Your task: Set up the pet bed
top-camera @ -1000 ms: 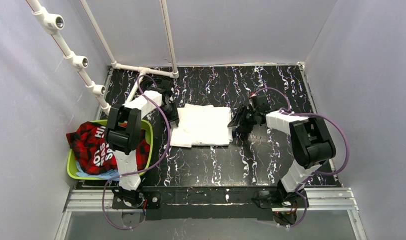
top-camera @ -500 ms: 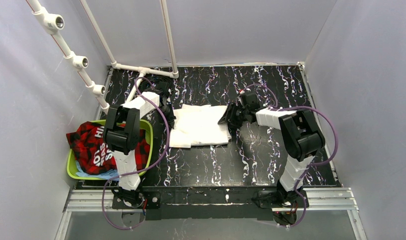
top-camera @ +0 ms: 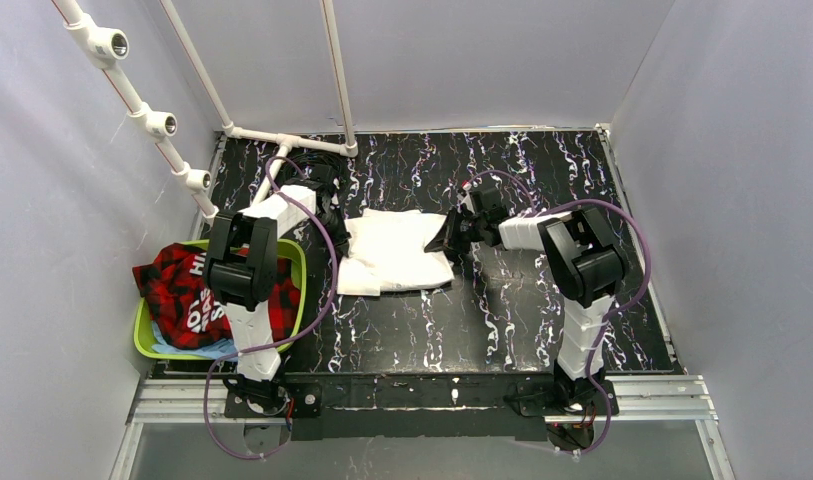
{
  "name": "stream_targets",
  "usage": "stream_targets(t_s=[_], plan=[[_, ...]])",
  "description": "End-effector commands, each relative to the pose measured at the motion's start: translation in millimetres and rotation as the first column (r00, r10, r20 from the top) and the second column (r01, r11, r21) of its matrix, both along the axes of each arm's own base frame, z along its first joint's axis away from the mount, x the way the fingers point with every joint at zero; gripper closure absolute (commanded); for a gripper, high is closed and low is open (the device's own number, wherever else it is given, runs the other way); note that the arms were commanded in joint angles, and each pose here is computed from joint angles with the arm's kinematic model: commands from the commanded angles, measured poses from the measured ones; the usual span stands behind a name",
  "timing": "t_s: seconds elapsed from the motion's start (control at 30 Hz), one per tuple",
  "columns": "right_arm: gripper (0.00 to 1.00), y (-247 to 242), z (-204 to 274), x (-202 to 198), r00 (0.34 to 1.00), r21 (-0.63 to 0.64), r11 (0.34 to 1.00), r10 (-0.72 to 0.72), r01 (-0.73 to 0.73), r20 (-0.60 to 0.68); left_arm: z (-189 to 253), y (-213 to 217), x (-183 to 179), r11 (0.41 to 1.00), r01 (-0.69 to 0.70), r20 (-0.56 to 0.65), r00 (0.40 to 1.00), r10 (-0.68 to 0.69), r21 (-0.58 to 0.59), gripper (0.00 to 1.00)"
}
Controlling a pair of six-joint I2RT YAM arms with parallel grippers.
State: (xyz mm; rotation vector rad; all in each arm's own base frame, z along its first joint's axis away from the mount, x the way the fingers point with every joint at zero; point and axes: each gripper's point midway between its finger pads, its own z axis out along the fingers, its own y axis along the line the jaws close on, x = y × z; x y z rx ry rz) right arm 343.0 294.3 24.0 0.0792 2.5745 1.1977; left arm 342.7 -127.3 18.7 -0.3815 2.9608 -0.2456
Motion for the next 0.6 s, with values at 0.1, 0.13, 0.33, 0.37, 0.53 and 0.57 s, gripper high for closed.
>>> stream_targets(t_s=[0.1,0.13,0.33,0.37,0.53,0.57], plan=[[0.99,-38,-17,5,1.000,-0.273,0.962,-0.025,0.027,0.010,36,10,2,1.000,-0.024,0.031,0.999,0.024,0.006,0.53],[0.99,-50,-14,10,0.999,-0.341,0.939,-0.021,0.032,0.036,49,8,6,1.000,-0.024,0.062,0.998,0.025,-0.008,0.43],[0.99,-133,12,34,0.980,-0.734,0.673,0.064,0.096,0.187,109,-17,9,0.985,0.050,0.161,0.987,-0.023,-0.166,0.15],[0.99,-142,19,38,0.975,-0.764,0.635,0.082,0.110,0.209,115,-21,7,0.980,0.061,0.167,0.985,-0.029,-0.189,0.14],[0.99,-179,58,60,0.944,-0.871,0.451,0.157,0.193,0.290,134,-31,-2,0.961,0.083,0.192,0.981,-0.032,-0.265,0.13],[0.99,-190,67,65,0.938,-0.894,0.393,0.172,0.216,0.302,140,-33,-4,0.956,0.088,0.199,0.979,-0.032,-0.280,0.13]])
